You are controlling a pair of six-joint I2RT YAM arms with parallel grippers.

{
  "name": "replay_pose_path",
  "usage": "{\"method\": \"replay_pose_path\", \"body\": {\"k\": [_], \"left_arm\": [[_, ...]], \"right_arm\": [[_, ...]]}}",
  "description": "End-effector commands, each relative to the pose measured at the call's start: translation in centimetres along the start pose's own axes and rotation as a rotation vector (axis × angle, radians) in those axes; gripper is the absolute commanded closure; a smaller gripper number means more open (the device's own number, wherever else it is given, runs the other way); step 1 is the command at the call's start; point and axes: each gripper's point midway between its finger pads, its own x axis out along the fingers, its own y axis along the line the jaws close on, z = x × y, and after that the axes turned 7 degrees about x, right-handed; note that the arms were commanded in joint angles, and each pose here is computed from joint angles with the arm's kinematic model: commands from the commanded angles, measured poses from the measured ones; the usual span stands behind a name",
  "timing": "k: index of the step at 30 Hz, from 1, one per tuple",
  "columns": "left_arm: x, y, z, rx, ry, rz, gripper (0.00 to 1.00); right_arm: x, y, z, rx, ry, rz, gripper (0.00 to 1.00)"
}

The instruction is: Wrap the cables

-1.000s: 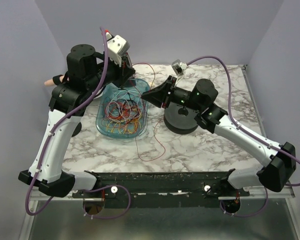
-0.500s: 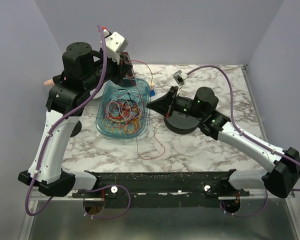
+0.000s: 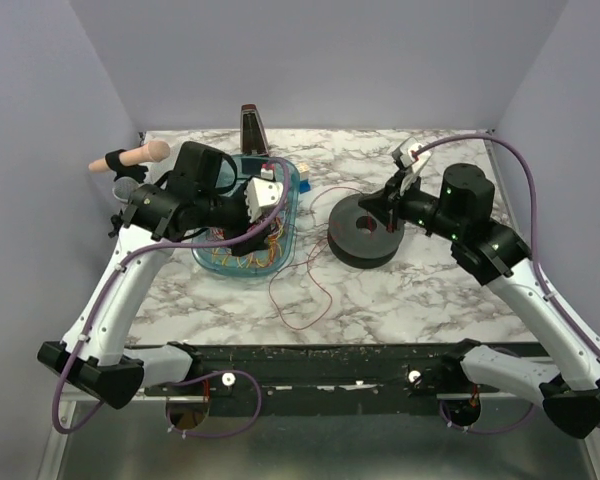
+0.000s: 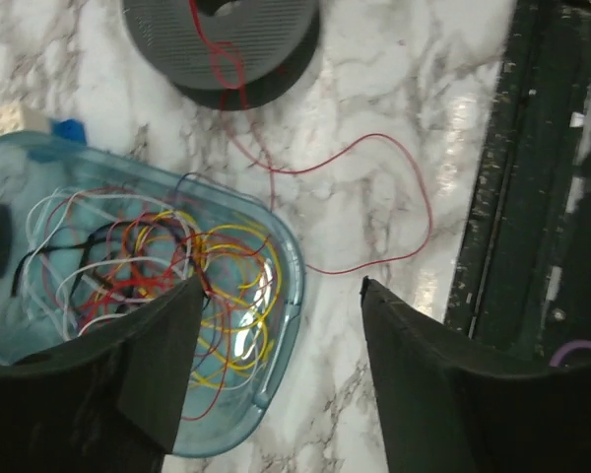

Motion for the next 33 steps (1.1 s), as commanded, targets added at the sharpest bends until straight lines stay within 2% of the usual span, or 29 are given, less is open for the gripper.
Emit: {"method": "replay_pose_path", "body": {"k": [1,4,7,10,14,17,20,21,24,25,27,28,30,31,33], "left_arm": [[-2.6,-4.0,5.8,0.156,-0.260,-0.157,0.23],[-3.5,-1.7,9.9,0.144,-0.324,-0.068,0.23],[-2.5,-2.0,13.2,0.145,-0.362,-0.054,0.21],[0.1,-3.5,14.1,0.166,-0.357,-0.099,0.18],[2.4,-3.7,14.2,0.209,-0.317,-0.094,0.18],[3.7,-4.2,14.2,0.160,-0.258,-0.138,0.29],[5.1,-4.2,13.8,0.083,-0.201,-0.162,0.34],[5.4,-3.9,13.8,0.069,-0.192,-0.150,0.42],[5.6,-2.7,14.3,0.045,-0.200,-0.094,0.93],[5.4,-2.7,14.5,0.047,-0.207,-0.088,1.00],[5.1,-3.0,14.6,0.029,-0.217,-0.096,1.00],[4.9,-3.1,14.7,0.001,-0.224,-0.095,1.00],[4.8,-3.0,14.6,-0.095,-0.233,-0.082,1.00],[5.0,-2.9,14.2,-0.169,-0.230,-0.074,1.00],[4.6,-1.5,14.2,-0.327,-0.266,-0.013,1.00]], "right_arm": [[-2.0,0.6,-3.0,-0.236,0.202,0.086,0.99],[-2.6,0.9,-3.2,-0.295,0.281,0.115,0.99],[-2.4,2.5,-3.5,-0.312,0.324,0.192,0.99],[-2.7,4.6,-2.2,-0.312,0.279,0.278,0.99],[-3.6,6.0,-0.7,-0.313,0.224,0.329,0.99],[-4.2,6.4,-0.3,-0.309,0.207,0.335,0.99],[-4.6,6.3,0.0,-0.323,0.188,0.316,0.99],[-4.8,6.4,0.1,-0.331,0.182,0.320,0.99],[-4.9,6.7,0.0,-0.342,0.178,0.336,0.99],[-4.9,6.7,0.2,-0.345,0.171,0.336,0.99],[-4.7,6.5,0.7,-0.348,0.140,0.313,0.99],[-4.5,5.8,1.1,-0.339,0.120,0.268,0.85],[-4.3,4.7,2.5,-0.312,0.045,0.173,0.34],[-4.4,4.4,3.1,-0.285,0.008,0.142,0.25],[-5.0,5.4,4.8,-0.222,-0.089,0.165,0.18]]}}
